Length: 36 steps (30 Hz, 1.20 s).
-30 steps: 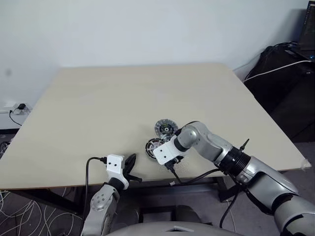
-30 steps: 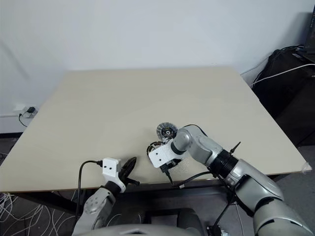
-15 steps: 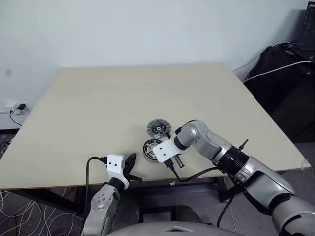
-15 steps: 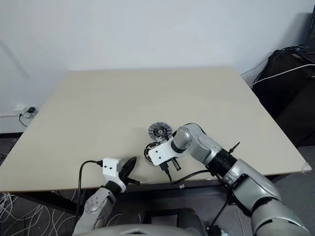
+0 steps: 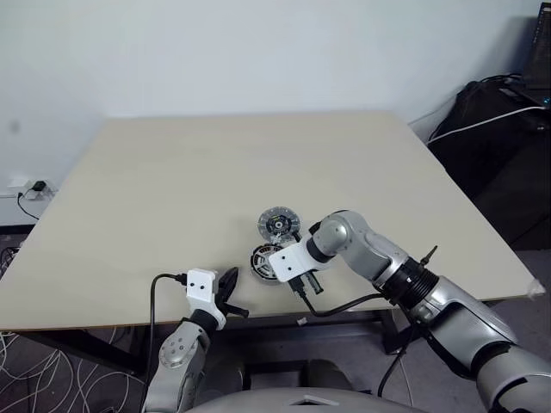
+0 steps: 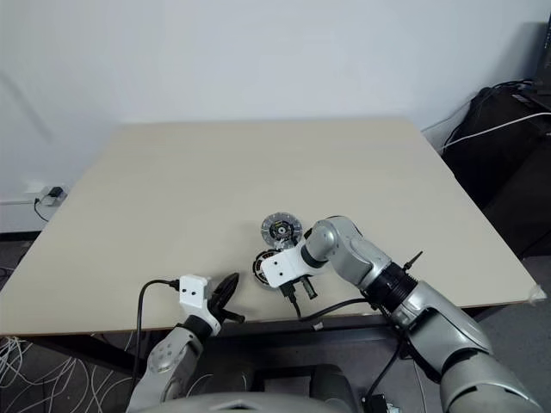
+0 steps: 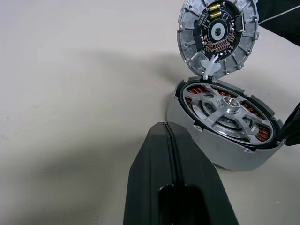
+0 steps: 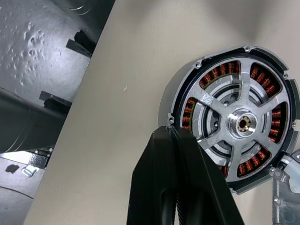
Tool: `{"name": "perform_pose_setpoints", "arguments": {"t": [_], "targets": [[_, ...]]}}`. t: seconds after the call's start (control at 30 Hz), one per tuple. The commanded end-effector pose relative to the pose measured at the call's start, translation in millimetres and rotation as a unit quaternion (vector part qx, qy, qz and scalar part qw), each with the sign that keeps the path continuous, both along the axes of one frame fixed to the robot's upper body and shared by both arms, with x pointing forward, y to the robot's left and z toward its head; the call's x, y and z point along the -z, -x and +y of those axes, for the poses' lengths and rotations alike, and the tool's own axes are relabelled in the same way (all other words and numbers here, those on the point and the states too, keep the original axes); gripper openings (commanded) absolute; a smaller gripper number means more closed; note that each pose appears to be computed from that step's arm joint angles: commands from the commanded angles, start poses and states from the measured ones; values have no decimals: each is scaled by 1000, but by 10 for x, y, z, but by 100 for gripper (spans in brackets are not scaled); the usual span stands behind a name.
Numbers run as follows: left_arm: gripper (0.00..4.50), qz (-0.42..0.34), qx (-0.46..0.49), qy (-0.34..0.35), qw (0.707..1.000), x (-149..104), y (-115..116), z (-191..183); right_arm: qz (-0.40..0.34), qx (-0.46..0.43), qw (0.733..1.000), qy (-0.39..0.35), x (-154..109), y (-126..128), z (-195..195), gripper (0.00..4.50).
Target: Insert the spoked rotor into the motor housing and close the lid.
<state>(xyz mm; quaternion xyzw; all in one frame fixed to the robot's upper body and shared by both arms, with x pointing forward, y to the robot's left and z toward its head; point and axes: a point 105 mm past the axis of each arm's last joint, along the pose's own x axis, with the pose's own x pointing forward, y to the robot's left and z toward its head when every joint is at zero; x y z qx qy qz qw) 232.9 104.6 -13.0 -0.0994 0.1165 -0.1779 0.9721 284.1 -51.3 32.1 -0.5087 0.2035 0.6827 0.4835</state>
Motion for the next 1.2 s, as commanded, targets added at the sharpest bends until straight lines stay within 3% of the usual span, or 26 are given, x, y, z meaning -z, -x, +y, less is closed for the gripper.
{"name": "perform_pose_setpoints", "arguments": {"t": [0.03, 0.23, 0.9, 1.13, 1.2], "targets": [[0, -24, 3, 8, 1000, -112, -51, -18, -16, -3, 999, -29, -156, -38, 72, 47], [0, -23, 5, 8, 1000, -107, -46, -19, -19, -4, 999, -28, -149, -40, 73, 220], [0, -23, -3, 8, 1000, -106, -18, -21, 10, 16, 1000, 7, 39, -65, 27, 220], [0, -23, -6, 10, 1000, -108, -15, -18, 11, 24, 1000, 11, 56, -79, -4, 12], [0, -23, -6, 10, 1000, -109, -15, -19, 12, 27, 1000, 7, 51, -78, 4, 9]]}}
